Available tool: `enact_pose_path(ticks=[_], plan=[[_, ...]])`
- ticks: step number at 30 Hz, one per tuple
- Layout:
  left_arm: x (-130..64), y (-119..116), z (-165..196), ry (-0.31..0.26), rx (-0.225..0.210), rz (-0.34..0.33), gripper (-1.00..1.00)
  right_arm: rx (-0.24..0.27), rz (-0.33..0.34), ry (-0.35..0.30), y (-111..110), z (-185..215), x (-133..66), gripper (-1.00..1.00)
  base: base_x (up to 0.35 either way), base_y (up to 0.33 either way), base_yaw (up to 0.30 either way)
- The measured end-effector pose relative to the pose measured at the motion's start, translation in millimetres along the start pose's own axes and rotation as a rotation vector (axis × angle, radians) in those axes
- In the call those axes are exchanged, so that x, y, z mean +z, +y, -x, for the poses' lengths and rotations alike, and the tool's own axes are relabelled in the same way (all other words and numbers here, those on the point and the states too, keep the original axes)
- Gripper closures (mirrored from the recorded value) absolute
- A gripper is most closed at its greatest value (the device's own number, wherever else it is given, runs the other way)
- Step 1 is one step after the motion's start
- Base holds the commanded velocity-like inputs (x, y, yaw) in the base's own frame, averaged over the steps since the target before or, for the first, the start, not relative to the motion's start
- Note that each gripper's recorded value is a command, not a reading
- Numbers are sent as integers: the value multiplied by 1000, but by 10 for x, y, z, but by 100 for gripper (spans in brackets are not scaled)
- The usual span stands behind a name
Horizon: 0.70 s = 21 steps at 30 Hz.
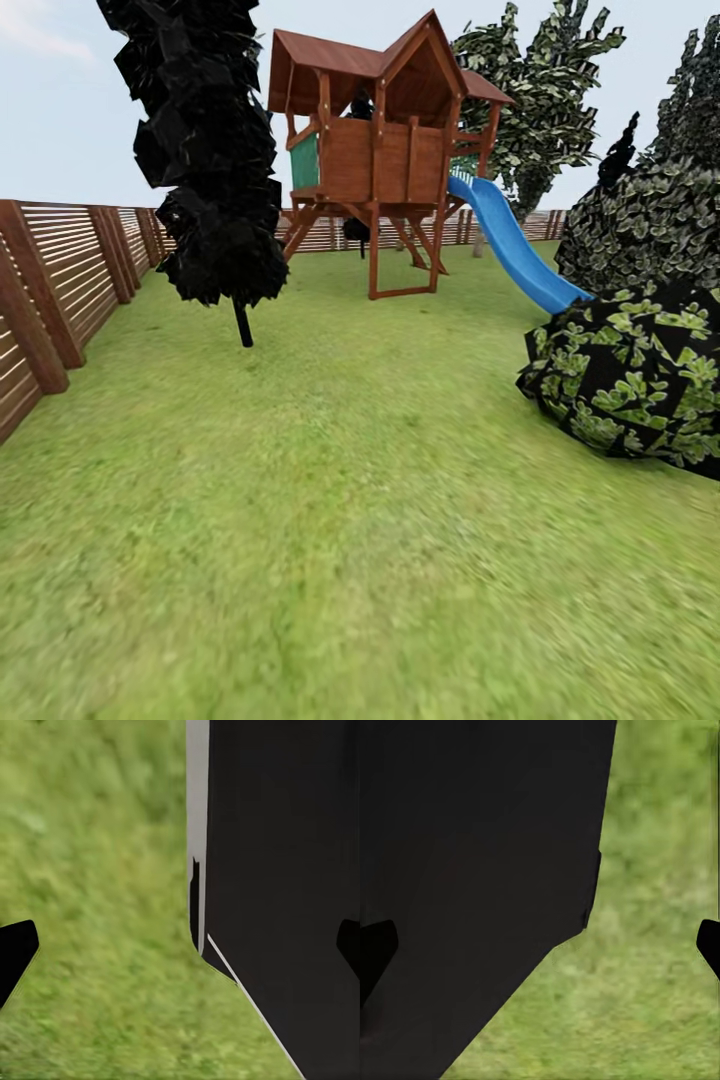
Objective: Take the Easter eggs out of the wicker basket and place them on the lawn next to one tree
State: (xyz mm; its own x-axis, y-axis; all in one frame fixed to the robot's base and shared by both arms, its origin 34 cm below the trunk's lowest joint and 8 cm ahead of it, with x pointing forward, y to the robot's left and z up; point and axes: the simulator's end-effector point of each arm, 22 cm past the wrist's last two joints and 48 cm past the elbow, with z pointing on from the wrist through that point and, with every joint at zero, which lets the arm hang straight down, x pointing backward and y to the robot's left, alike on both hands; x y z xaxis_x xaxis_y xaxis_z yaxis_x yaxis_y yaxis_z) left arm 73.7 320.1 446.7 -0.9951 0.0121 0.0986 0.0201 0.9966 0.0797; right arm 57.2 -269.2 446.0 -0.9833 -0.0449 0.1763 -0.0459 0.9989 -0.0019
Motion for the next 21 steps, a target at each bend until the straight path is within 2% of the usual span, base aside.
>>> enact_pose_path(ticks=[21], plan=[[0, 2, 1, 0, -1, 0, -100, 1, -5, 1, -30, -2, 0, -100, 334, 0, -2]])
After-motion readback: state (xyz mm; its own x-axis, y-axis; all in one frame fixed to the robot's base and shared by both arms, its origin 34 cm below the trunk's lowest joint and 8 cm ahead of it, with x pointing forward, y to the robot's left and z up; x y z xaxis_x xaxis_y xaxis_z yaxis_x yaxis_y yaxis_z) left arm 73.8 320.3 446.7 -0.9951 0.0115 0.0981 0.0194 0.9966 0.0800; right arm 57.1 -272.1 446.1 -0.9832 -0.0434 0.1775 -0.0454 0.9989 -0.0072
